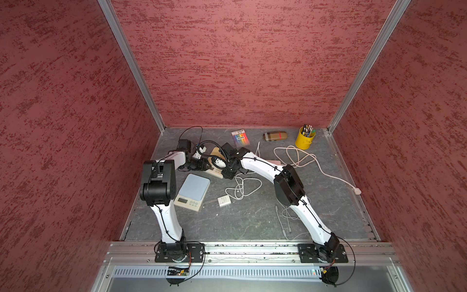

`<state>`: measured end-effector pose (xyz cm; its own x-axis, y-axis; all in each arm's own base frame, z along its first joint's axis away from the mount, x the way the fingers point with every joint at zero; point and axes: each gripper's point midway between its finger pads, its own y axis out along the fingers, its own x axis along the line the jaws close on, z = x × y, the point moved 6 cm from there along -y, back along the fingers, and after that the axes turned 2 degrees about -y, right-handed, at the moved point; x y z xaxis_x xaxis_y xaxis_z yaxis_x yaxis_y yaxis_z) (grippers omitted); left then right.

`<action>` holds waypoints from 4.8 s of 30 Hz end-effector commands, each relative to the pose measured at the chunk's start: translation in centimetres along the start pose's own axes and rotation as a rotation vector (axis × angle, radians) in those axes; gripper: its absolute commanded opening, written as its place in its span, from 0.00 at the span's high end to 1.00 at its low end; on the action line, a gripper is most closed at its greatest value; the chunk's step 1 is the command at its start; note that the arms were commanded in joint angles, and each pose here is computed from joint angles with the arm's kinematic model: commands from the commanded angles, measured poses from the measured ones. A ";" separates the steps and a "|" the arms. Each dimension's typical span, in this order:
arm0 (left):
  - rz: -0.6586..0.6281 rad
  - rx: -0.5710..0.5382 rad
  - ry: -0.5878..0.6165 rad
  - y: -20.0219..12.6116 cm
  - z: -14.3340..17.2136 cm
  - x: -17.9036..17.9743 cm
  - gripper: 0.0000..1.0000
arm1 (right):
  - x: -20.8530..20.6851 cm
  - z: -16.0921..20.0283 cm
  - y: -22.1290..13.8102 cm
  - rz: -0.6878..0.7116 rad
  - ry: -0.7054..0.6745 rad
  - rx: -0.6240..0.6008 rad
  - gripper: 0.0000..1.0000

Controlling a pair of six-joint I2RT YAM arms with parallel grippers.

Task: Charge the electronic scale
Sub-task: Insert the charging cable into the electronic scale, then pick up the plug from the center of the board, then adjust the socket at the center of the board.

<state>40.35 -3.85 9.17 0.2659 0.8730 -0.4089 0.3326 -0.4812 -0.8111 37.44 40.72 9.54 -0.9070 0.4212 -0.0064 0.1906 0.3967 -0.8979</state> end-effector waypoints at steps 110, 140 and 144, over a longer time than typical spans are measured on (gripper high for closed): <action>0.235 -0.346 1.054 -8.8 6.6 -24.8 0.60 | 5.7 6.8 -19.8 -0.342 0.467 -0.340 1.00; 0.539 -0.388 0.526 -2.5 2.9 -24.9 0.34 | -18.7 13.6 -18.6 0.397 0.001 0.027 1.00; 0.537 -0.365 0.501 -1.3 3.0 -24.5 0.34 | -20.5 11.6 -17.3 0.344 0.090 -0.024 1.00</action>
<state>30.09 -23.93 18.39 0.8108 0.4325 -0.3944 0.2918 -0.8828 -0.3682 47.41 14.47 18.23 -0.7563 0.5809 -0.3008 0.4717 0.1657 -0.8660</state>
